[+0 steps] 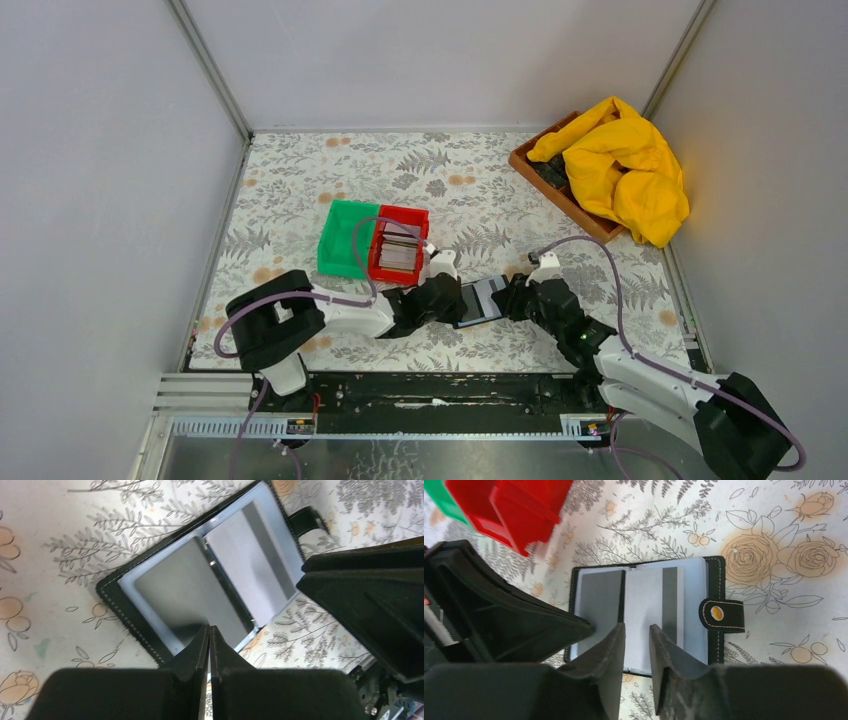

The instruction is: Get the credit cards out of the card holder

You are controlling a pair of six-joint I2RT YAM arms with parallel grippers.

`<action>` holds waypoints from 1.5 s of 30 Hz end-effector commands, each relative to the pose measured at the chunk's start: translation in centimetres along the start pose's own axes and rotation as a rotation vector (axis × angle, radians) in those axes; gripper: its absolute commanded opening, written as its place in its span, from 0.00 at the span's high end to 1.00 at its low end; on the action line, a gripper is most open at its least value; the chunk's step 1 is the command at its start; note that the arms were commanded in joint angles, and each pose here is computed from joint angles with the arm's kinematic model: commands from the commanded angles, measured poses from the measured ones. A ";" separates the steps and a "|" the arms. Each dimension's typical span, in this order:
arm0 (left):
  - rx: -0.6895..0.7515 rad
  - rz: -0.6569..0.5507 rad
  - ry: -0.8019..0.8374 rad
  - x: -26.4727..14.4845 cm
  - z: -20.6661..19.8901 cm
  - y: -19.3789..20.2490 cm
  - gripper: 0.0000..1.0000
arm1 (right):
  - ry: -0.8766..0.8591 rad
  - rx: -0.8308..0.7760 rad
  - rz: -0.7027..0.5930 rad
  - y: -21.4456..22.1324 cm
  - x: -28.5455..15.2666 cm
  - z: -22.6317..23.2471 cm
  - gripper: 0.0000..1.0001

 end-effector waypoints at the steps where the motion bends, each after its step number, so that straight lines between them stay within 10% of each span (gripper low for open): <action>1: -0.057 -0.079 0.027 -0.2 -0.3 -0.7 0.98 | -0.050 0.002 -0.058 -1.8 0.7 1.7 0.75; 6: -0.076 -0.104 0.104 -0.2 -1.5 -1.3 1.00 | 0.110 0.019 -0.094 -2.2 0.5 -0.8 0.99; 14: -0.109 -0.127 0.152 0.1 -2.8 -2.3 1.00 | 0.224 0.024 -0.053 -1.4 0.7 -2.7 1.00; 20: -0.248 -0.168 0.196 -0.2 -2.1 -1.8 0.52 | 0.271 0.047 -0.018 -1.0 0.9 -3.8 1.00; 24: -0.283 -0.175 0.199 -0.3 -1.9 -1.6 0.42 | 0.270 0.066 0.000 -0.8 1.0 -4.2 1.00; 45: -0.308 -0.164 0.201 2.8 -2.6 -1.6 0.47 | 0.244 0.080 0.074 0.1 1.5 -4.2 1.00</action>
Point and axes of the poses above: each gripper's point midway between its finger pads, its own x axis out along the fingers, its own z axis along the line the jaws close on, y = z × x, the point moved 3 cm from there along -x, back along the fingers, and after that the axes turned 9 degrees about x, right-handed, at the moved point
